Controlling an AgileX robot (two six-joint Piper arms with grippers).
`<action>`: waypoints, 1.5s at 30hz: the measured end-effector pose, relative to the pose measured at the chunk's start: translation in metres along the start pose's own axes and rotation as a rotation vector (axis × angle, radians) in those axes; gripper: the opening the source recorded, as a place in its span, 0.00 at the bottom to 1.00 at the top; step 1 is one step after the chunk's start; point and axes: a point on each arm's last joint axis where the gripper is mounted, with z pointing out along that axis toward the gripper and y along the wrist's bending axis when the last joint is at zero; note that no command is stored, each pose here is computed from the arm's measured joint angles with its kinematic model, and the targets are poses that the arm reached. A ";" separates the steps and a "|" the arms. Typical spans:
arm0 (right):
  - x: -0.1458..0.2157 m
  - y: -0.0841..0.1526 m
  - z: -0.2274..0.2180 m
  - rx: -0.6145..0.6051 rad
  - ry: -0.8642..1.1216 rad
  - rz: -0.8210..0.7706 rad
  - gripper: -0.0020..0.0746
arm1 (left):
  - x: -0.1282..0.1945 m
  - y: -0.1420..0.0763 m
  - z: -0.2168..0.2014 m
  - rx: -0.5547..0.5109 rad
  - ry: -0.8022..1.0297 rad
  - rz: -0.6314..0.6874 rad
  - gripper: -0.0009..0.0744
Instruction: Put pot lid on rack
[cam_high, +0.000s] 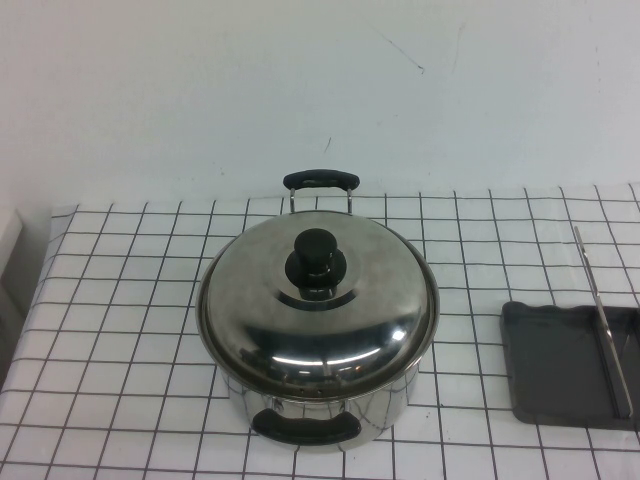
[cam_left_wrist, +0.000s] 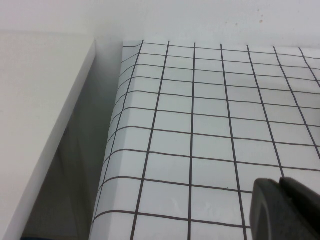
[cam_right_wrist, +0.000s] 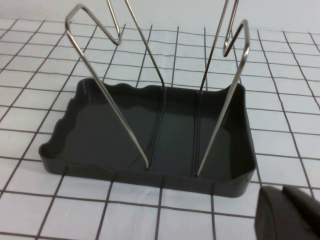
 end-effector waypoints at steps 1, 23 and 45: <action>0.000 0.000 0.000 0.000 0.000 0.000 0.02 | 0.000 0.000 0.000 0.000 0.000 0.000 0.01; 0.000 0.000 0.000 0.000 0.000 0.000 0.02 | 0.000 0.001 0.000 -0.006 0.000 0.014 0.01; 0.000 0.000 0.000 0.000 0.000 0.000 0.02 | -0.001 -0.006 0.000 0.063 -0.006 -0.162 0.01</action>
